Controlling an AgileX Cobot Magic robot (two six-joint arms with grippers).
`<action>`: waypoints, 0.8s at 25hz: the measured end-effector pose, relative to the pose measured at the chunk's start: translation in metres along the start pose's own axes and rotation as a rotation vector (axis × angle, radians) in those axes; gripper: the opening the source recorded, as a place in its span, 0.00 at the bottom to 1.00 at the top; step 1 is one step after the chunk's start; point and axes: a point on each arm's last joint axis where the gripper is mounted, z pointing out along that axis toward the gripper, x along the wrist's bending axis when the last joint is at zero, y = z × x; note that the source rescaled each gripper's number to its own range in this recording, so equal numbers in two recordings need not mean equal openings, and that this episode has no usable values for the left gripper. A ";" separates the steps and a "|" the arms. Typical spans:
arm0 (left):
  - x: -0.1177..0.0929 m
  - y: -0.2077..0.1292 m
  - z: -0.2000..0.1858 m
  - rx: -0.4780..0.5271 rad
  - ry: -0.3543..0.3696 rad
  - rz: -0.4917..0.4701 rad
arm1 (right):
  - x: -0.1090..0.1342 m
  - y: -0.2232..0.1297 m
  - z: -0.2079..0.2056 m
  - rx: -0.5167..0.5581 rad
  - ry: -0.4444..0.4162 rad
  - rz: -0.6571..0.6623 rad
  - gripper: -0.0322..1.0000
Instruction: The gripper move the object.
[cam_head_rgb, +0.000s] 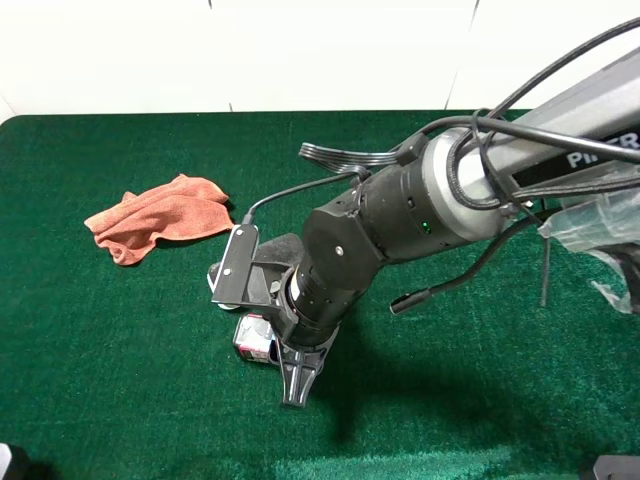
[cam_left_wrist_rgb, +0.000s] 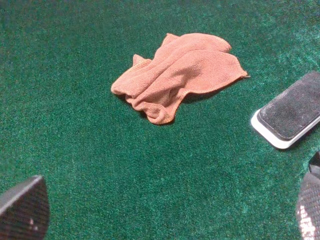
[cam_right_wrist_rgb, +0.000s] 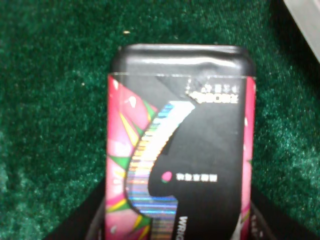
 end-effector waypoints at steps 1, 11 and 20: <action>0.000 0.000 0.000 0.000 0.000 0.000 | 0.000 0.000 0.000 0.000 0.000 0.001 0.03; 0.000 0.000 0.000 0.000 0.000 0.000 | 0.001 0.004 -0.015 -0.022 0.000 0.008 0.43; 0.000 0.000 0.000 0.000 0.000 0.000 | 0.001 0.006 -0.037 -0.038 -0.021 0.045 0.95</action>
